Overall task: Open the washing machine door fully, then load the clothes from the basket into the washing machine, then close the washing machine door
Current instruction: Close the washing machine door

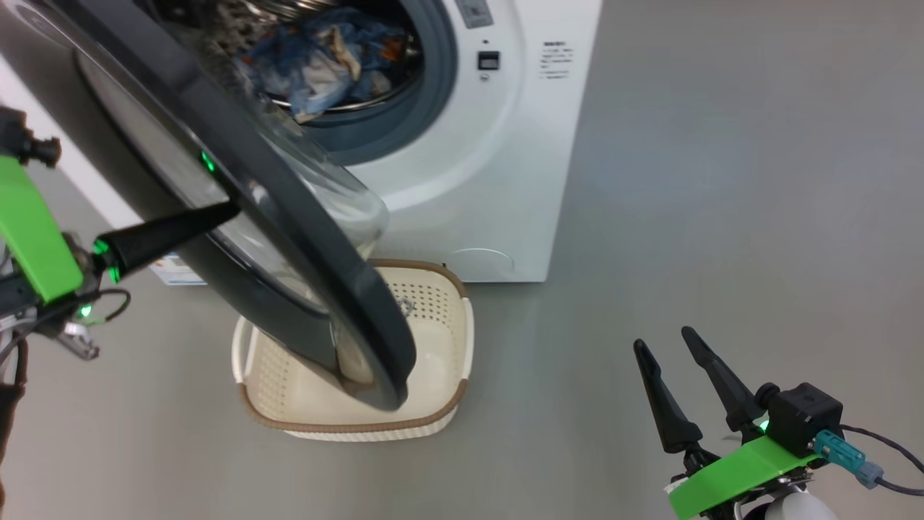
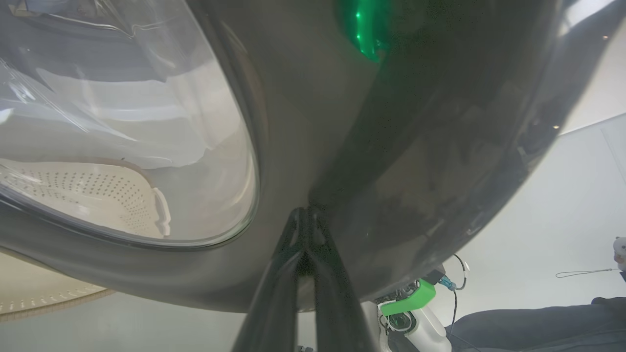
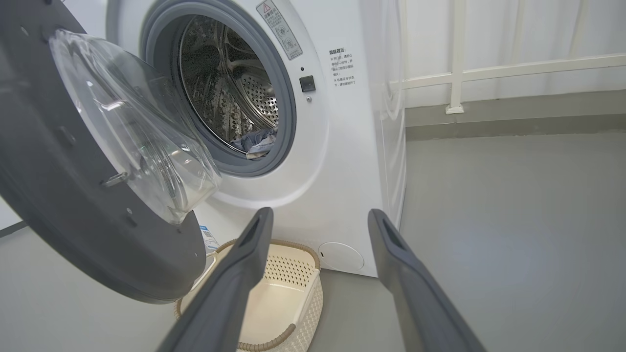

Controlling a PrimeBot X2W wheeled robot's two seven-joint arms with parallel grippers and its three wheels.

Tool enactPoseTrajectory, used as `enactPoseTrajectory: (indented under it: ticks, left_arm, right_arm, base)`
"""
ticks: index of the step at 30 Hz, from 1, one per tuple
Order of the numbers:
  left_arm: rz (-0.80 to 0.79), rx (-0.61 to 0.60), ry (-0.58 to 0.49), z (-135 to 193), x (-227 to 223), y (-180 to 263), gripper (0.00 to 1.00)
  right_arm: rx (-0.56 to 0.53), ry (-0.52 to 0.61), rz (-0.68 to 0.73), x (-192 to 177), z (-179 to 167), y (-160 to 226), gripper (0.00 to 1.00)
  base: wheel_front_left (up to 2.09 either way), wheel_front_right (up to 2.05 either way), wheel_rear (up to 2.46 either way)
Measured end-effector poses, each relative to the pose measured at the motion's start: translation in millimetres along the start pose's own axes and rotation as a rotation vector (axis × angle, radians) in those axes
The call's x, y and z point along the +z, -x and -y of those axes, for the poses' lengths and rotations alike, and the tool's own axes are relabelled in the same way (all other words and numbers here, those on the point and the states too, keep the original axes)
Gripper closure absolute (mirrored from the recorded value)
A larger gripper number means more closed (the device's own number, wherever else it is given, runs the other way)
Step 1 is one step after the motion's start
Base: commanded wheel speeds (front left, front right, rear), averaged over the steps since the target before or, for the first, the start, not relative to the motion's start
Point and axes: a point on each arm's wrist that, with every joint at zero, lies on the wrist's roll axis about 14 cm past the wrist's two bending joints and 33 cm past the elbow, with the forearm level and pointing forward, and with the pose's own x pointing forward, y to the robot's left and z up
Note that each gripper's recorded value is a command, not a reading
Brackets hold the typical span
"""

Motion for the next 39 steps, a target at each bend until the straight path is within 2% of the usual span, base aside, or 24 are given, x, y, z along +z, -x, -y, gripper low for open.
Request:
enactPoseTrajectory:
  ticks: [11,16,21,34,37,38,39]
  left_arm:
    - [0.005,-0.027,-0.004,-3.4,12.0,-54.7,1.0]
    - [0.006,-0.036,0.0,-3.6,11.2,-64.9,1.0]
    - [0.036,-0.019,0.001,-7.2,12.8,-53.7,1.0]
    - [0.105,0.146,0.076,-51.5,-24.3,8.0,1.0]
    - [0.122,0.173,0.106,-59.8,-36.6,18.1,0.82]
    - [0.13,0.181,0.114,-62.4,-39.9,21.3,0.73]
    - [0.139,0.189,0.123,-64.9,-43.3,24.4,0.69]
  right_arm:
    - [-0.102,-0.004,0.025,7.2,30.4,6.7,0.0]
    - [-0.125,-0.004,0.028,7.8,37.0,9.2,0.0]
    - [-0.112,-0.001,0.033,9.6,32.8,6.6,0.0]
    - [-0.054,0.006,0.04,14.1,13.0,8.5,0.0]
    - [-0.043,0.008,0.047,16.7,9.0,8.7,0.0]
    - [-0.04,0.009,0.05,17.9,7.9,8.7,0.0]
    - [-0.037,0.011,0.053,19.1,6.8,8.8,0.0]
  base:
    - [0.0,0.0,0.0]
    - [0.0,0.0,0.0]
    - [0.0,0.0,0.0]
    - [0.0,0.0,0.0]
    - [0.0,0.0,0.0]
    - [0.0,0.0,0.0]
    - [0.0,0.0,0.0]
